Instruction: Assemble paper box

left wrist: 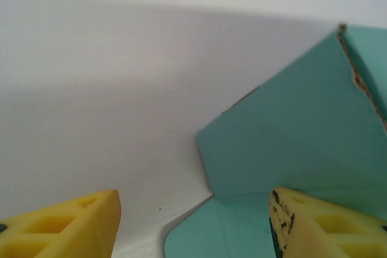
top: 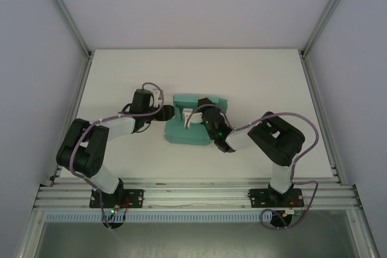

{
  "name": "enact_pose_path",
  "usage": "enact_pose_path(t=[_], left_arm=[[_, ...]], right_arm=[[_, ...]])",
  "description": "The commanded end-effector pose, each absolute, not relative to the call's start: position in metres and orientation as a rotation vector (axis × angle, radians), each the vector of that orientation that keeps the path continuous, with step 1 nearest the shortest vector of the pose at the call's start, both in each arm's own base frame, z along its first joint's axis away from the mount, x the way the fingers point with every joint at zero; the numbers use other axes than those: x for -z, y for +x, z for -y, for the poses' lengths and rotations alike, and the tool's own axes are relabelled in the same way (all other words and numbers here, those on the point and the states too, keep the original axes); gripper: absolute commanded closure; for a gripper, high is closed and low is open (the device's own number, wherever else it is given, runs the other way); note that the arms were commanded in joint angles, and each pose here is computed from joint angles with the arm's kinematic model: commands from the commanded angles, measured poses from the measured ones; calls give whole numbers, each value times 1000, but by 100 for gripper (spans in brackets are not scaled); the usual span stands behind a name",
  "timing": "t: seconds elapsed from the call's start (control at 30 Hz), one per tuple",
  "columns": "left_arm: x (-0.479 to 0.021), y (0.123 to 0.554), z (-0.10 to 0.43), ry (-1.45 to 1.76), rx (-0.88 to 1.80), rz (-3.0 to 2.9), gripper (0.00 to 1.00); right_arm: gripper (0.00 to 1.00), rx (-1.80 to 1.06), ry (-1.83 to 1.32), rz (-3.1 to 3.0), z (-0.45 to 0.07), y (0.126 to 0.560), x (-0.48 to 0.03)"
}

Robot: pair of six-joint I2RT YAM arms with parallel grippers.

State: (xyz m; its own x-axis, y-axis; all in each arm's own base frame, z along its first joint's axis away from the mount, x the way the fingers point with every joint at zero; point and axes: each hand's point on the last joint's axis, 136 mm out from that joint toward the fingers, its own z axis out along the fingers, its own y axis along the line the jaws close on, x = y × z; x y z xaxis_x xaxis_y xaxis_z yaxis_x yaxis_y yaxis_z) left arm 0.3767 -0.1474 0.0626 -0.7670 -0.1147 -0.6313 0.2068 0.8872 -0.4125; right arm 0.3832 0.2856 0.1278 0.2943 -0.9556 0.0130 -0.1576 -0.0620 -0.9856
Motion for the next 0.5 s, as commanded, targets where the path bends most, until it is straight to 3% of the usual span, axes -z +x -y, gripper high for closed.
enact_pose_path(t=[0.0, 0.47], left_arm=[[-77, 381, 155, 151, 569, -2259, 35], [-81, 405, 176, 236, 514, -2093, 45]], right_arm=[[100, 936, -1485, -1106, -285, 381, -129], [100, 913, -1531, -1123, -290, 377, -117]])
